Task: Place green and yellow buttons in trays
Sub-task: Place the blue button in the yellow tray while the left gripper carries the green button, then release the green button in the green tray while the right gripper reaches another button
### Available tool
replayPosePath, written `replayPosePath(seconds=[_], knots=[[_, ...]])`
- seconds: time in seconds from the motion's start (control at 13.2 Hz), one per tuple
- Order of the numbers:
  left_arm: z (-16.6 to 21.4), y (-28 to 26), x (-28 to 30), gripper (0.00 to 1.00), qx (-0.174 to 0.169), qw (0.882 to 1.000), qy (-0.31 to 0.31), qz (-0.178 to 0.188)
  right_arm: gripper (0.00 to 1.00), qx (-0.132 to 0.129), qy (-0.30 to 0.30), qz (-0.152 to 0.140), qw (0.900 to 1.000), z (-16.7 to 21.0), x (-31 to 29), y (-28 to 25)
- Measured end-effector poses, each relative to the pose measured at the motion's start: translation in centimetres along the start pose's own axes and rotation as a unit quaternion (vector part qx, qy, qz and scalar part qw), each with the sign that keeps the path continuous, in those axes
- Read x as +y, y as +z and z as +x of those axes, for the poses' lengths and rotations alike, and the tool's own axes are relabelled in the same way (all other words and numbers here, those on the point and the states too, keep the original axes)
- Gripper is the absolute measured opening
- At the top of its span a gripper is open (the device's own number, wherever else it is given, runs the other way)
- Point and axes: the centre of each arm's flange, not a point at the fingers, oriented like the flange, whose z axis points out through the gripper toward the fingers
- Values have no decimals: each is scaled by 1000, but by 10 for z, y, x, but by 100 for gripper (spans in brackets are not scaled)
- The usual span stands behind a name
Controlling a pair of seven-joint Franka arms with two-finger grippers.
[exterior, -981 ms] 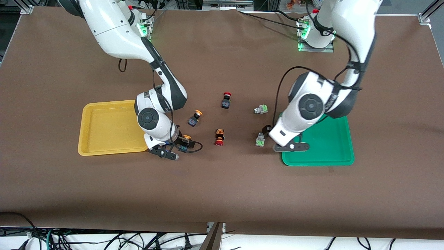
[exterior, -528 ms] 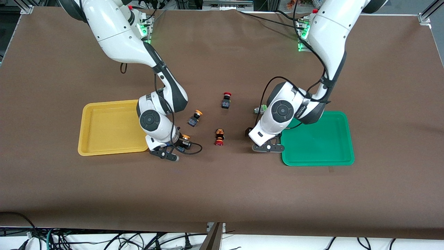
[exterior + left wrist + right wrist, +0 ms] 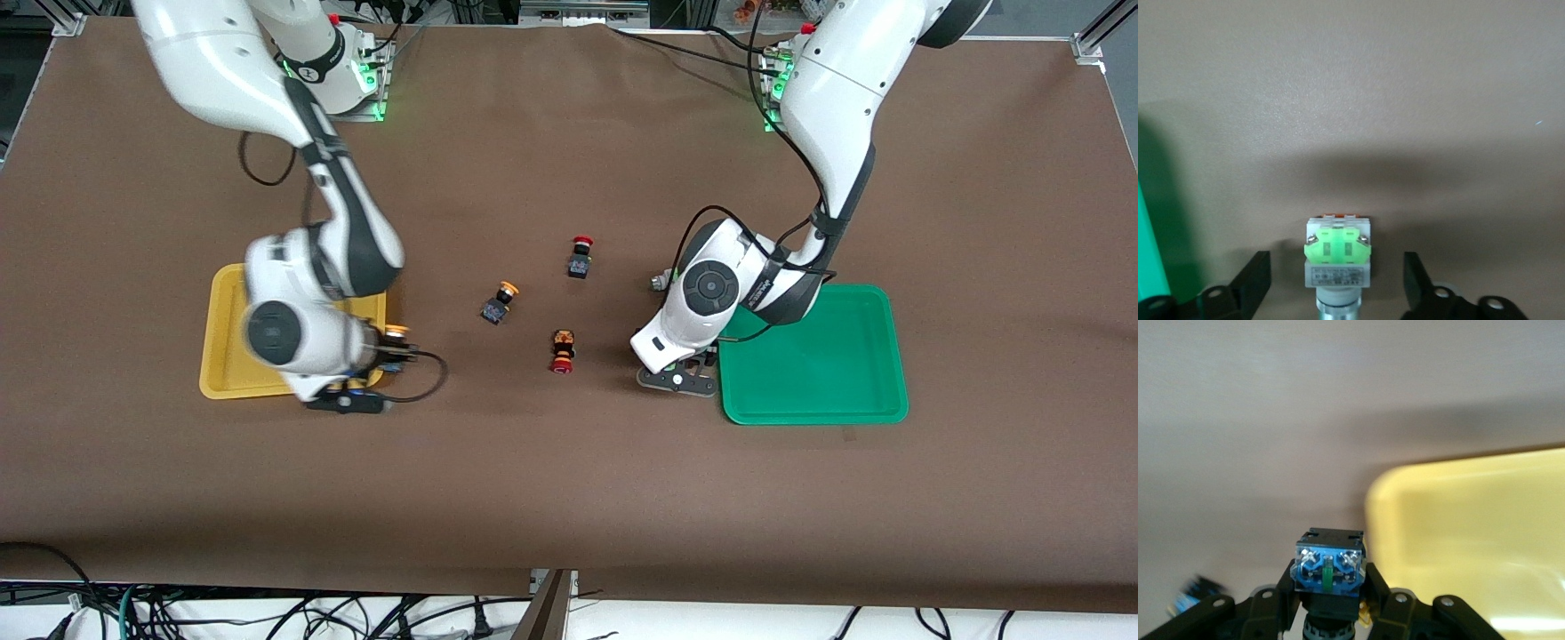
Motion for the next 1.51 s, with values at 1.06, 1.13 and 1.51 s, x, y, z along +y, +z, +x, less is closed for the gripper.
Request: replayPosePath(seconds=[1.06, 1.13, 1.51], knots=[[12, -159, -136, 41, -81, 995, -15, 50, 99, -9, 96, 50, 994, -64, 12, 17], [12, -152, -165, 41, -94, 994, -2, 47, 99, -12, 124, 56, 991, -70, -23, 21], [-1, -90, -221, 48, -128, 991, 8, 35, 98, 12, 232, 75, 970, -106, -166, 99]])
